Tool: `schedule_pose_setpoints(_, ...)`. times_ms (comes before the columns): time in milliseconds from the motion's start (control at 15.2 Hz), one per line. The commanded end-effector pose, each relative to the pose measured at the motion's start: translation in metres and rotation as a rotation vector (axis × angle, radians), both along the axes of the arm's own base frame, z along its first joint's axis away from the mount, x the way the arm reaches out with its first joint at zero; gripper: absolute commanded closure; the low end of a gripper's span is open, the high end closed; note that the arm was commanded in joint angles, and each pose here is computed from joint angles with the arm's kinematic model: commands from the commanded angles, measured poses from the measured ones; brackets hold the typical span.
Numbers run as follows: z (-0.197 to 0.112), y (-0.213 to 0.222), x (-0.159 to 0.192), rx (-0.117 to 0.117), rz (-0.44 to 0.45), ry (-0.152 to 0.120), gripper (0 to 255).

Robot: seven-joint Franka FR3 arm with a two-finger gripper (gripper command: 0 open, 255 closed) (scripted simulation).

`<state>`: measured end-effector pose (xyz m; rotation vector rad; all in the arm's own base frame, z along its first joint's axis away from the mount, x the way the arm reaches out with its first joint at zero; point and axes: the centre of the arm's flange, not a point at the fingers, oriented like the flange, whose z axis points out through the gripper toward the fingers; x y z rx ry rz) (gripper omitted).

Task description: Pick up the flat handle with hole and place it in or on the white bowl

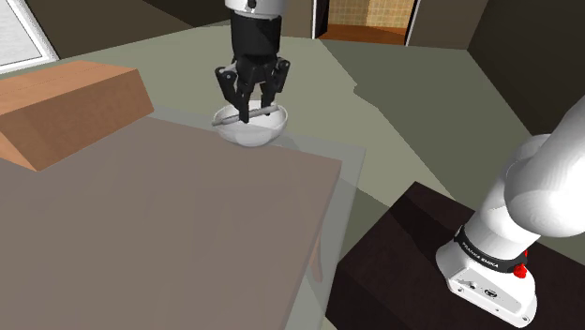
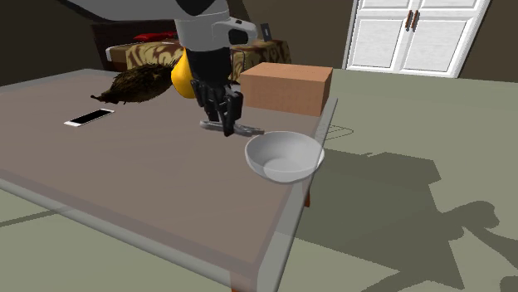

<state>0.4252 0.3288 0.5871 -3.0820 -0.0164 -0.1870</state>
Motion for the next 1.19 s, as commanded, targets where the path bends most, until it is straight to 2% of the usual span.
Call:
schedule_pose_setpoints(0,0.001,-0.017,0.019,0.0,0.001,0.0,255)
schedule_pose_setpoints(396,0.005,-0.078,0.084,0.0,0.001,0.0,255)
schedule_pose_setpoints(1122,-0.053,-0.078,0.084,0.0,0.001,0.0,255)
